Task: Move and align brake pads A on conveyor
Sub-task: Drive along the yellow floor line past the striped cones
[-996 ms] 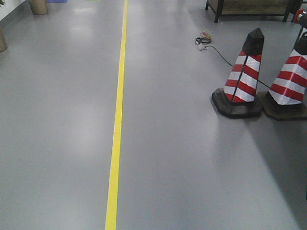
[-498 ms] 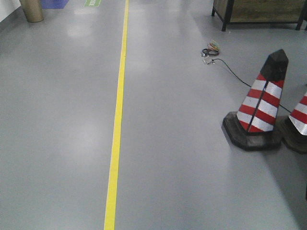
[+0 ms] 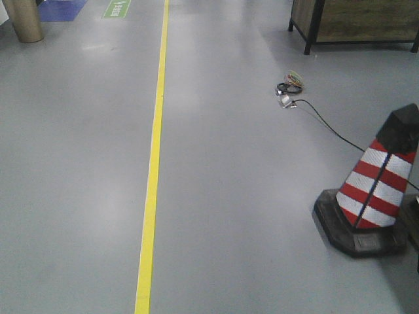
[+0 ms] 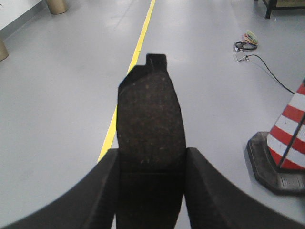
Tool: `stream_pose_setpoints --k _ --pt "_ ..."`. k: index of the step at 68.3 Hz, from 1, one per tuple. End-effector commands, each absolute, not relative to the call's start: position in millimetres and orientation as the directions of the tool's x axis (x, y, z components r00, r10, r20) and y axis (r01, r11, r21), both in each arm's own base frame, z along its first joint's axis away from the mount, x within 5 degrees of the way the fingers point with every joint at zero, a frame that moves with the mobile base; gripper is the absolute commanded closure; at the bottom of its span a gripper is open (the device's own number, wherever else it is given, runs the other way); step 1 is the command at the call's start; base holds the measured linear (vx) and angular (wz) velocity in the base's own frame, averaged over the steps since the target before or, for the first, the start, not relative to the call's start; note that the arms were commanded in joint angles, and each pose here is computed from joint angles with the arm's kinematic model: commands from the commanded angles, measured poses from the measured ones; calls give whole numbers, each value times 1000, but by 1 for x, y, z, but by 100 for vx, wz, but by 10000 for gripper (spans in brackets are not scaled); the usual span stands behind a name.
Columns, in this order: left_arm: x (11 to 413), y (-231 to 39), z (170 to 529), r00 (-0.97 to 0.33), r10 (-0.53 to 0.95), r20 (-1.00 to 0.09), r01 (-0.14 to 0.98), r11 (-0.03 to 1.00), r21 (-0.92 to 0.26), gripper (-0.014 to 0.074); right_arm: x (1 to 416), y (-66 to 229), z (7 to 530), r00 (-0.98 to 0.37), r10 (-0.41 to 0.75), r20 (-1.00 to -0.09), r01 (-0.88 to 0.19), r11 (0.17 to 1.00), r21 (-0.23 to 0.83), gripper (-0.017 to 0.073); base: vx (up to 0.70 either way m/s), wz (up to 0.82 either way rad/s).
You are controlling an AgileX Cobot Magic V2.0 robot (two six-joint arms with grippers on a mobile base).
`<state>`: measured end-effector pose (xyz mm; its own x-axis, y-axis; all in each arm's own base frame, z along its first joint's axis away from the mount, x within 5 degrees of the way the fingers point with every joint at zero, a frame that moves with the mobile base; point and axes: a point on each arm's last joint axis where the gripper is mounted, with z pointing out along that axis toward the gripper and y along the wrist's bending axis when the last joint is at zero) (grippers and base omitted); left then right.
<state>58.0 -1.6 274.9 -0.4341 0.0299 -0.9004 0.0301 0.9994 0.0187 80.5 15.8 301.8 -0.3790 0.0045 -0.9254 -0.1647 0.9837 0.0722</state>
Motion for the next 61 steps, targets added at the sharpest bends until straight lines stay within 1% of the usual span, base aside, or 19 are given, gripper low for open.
stream_pose_setpoints --k 1,23,36,48,61 --pt "61 -2 291 -333 21 -943 31 999 11 599 83 16 319 -267 14 -964 -176 982 63 564 61 0" --pt "61 -2 291 -333 21 -943 31 999 11 599 83 16 319 -268 13 -963 -175 983 62 564 55 0" --pt "61 -2 291 -333 21 -943 31 999 11 599 83 16 319 -268 13 -963 -175 983 62 564 44 -19" --pt "61 -2 291 -333 21 -943 31 999 11 599 83 16 319 -268 13 -963 -175 983 62 564 38 -50" --pt "61 -2 291 -333 21 -943 31 999 11 599 83 16 319 -268 13 -963 -175 983 62 564 32 -85"
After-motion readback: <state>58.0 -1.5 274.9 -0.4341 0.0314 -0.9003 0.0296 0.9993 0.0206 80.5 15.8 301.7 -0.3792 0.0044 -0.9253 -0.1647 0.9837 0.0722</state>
